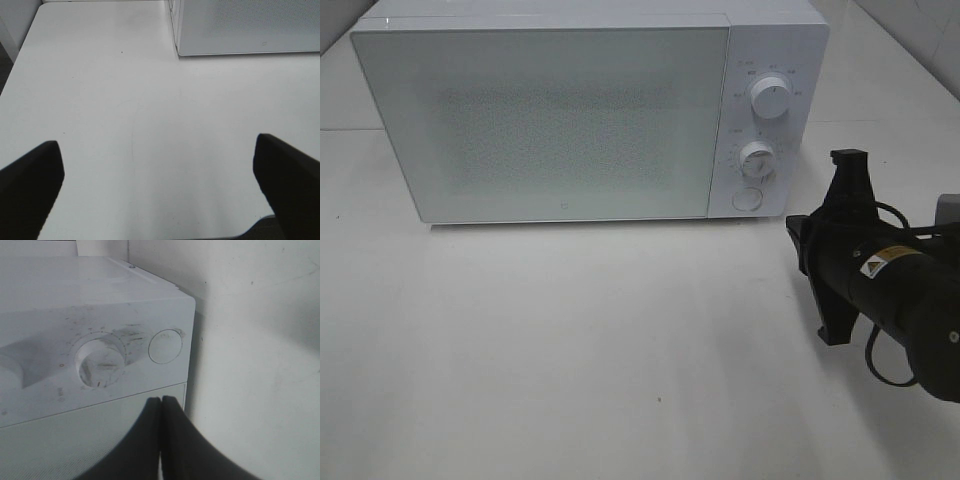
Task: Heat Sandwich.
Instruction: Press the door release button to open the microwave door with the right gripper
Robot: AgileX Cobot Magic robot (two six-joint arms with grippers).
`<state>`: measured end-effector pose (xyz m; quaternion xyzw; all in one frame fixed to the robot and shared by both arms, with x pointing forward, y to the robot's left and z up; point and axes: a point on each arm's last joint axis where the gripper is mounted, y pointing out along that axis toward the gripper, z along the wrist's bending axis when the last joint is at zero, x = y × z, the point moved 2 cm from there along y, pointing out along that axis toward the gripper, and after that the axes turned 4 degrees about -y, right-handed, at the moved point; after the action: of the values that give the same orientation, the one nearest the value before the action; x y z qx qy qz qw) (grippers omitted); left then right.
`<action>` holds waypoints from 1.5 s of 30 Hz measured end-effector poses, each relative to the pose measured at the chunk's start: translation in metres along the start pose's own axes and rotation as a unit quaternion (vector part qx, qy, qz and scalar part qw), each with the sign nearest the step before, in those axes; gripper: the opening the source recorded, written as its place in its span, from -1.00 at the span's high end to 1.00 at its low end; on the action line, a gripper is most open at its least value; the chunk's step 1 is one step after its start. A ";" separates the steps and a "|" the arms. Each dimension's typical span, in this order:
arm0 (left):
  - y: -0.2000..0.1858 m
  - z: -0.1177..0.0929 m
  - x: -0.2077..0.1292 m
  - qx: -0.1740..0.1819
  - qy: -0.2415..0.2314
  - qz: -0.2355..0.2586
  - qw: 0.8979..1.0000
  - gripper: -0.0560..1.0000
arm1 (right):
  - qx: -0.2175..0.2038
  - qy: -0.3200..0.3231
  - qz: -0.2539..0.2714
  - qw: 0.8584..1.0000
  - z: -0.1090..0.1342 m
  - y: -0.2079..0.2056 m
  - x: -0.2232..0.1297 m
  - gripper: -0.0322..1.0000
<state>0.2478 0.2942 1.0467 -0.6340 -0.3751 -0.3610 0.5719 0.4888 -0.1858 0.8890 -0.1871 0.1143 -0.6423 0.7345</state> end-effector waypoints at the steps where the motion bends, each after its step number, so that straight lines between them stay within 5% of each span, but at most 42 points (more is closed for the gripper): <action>1: 0.000 0.000 0.000 0.000 0.000 0.000 1.000 -0.95 | 0.000 0.000 0.000 1.000 0.000 0.000 0.000 0.92; 23: 0.000 0.000 0.000 0.000 0.000 0.000 1.000 -0.95 | -0.015 0.027 -0.016 0.999 0.003 0.082 -0.013 0.92; 45: 0.000 0.000 0.000 0.000 0.000 0.000 1.000 -0.95 | -0.026 0.038 -0.027 0.999 -0.003 0.118 -0.014 0.92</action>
<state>0.2478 0.2942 1.0467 -0.6340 -0.3751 -0.3610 0.5719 0.5923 -0.1602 0.8356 -0.1841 0.1536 -0.6655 0.7068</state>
